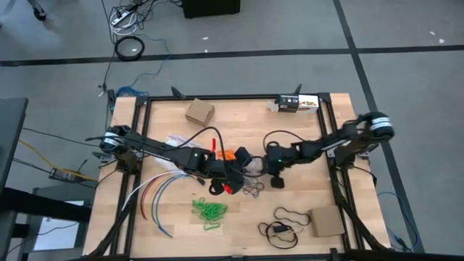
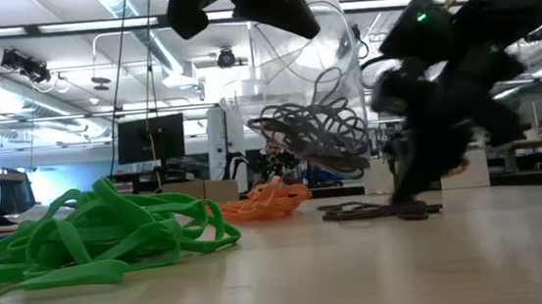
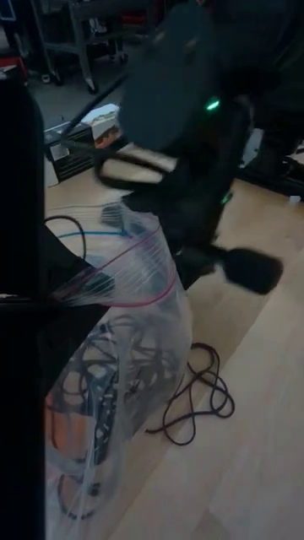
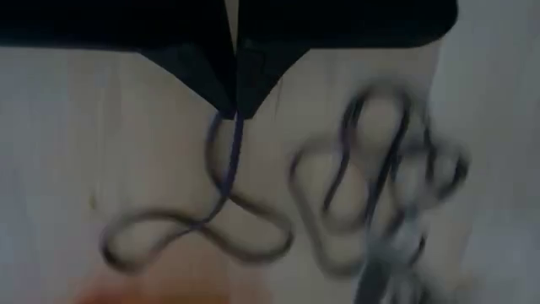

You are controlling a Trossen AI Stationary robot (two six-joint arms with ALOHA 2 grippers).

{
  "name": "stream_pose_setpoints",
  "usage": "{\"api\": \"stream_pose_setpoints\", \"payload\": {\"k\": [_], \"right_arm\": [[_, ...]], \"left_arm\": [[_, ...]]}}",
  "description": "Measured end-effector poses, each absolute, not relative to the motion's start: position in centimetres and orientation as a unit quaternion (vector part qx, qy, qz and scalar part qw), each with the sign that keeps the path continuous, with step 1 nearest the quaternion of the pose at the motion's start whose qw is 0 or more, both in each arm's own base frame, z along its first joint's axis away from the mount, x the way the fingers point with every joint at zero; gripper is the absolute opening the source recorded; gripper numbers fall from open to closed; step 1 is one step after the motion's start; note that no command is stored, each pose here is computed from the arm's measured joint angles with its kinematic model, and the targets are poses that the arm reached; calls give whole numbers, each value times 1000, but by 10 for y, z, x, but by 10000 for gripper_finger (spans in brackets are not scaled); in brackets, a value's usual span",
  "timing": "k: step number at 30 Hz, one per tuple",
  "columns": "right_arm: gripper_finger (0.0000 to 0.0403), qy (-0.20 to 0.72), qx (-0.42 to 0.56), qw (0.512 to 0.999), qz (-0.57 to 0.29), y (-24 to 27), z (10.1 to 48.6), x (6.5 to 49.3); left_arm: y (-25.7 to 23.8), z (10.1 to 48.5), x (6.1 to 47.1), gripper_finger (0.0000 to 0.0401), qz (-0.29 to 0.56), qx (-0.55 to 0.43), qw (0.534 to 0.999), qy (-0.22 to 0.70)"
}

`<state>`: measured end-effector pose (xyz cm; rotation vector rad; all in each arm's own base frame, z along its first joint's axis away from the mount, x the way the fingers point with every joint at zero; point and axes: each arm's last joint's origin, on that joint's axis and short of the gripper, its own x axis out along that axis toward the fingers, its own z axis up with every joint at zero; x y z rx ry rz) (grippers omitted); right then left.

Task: Sort rubber bands
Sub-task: Put the purple rubber band into the transparent zip bag

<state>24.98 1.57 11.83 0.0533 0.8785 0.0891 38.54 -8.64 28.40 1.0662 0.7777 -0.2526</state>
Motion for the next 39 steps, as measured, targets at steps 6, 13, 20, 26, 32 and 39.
{"api": "stream_pose_setpoints", "payload": {"k": [6, 13, 20, 26, 32, 39], "right_arm": [[0, 369, 3, 929, -14, 21, 168, 228], [0, 225, -16, 973, -56, 24, 225, 203], [0, 88, -36, 994, -60, 24, 263, 189], [0, 9, -54, 997, -49, 25, 279, 189], [0, -90, -59, 994, -21, 27, 298, 190], [0, -138, -57, 989, -2, 28, 307, 188]], "left_arm": [[-87, 285, 386, 1, -125, 492, 787, 351], [-88, 288, 389, 1, -129, 486, 799, 330], [-89, 289, 391, 1, -139, 480, 808, 314], [-88, 291, 395, 1, -138, 475, 818, 295], [-80, 291, 397, 1, -133, 471, 821, 295], [-74, 296, 402, 1, -116, 476, 828, 273]]}}
